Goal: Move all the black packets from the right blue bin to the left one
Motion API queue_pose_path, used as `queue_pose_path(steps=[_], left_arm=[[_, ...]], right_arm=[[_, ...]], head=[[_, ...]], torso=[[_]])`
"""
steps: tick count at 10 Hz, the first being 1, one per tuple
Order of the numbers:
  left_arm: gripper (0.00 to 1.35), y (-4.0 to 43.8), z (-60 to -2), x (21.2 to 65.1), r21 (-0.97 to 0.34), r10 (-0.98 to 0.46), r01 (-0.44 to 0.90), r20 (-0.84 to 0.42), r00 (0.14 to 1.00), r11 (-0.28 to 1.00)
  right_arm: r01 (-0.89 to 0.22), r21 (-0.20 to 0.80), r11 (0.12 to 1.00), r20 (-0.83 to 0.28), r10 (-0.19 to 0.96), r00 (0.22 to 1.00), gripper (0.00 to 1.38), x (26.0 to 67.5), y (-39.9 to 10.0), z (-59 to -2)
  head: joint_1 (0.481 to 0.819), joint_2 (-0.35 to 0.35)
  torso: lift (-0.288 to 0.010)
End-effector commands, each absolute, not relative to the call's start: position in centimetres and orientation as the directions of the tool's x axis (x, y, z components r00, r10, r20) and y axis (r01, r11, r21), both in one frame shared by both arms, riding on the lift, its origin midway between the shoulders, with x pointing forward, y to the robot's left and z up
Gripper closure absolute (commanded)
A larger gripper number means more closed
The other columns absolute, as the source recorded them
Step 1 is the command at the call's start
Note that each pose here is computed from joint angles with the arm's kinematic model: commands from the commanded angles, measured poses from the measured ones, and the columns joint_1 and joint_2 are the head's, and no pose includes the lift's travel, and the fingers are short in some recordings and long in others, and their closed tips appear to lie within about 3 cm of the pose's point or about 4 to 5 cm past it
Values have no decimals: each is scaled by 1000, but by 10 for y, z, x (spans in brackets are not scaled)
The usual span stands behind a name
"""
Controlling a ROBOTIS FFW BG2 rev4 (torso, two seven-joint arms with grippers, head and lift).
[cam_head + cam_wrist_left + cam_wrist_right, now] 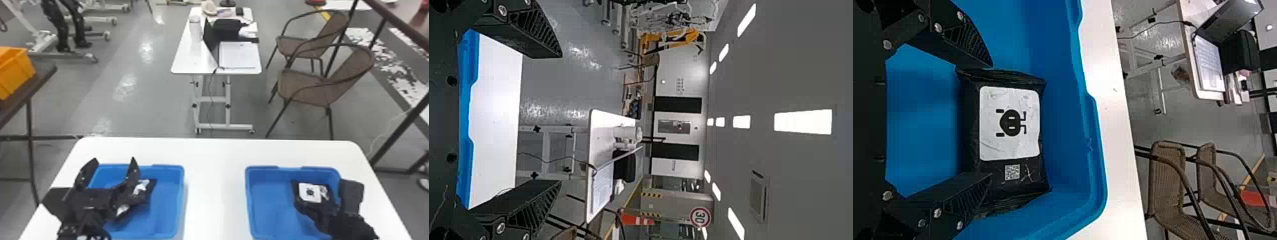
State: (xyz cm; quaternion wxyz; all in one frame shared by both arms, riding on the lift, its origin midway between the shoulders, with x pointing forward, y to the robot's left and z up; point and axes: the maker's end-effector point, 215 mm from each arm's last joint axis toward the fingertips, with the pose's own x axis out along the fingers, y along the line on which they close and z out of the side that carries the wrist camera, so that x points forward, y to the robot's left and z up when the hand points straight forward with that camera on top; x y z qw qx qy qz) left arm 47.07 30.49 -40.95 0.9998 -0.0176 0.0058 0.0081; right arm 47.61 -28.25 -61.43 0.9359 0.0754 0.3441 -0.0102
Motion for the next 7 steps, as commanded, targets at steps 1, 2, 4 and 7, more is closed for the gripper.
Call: queue_pose_path(steps=[1, 2, 4, 7], left_arm=[[127, 304, -410, 471, -40, 17, -18, -12, 1000, 999], [127, 301, -409, 472, -37, 12, -12, -11, 1000, 999], [127, 301, -412, 471, -39, 12, -13, -19, 1000, 999], [127, 305, -412, 469, -22, 16, -16, -18, 1000, 1000]], right_arm=[[76, 138, 987, -646, 31, 763, 266, 485, -284, -619], [74, 131, 989, -642, 27, 766, 266, 494, -285, -617], [73, 125, 990, -657, 27, 753, 306, 500, -284, -624], [100, 218, 971, -669, 74, 740, 1179, 479, -265, -636]], head=[[695, 26], [695, 27], [695, 19], [695, 31]], torso=[[0], [0], [0], [0]])
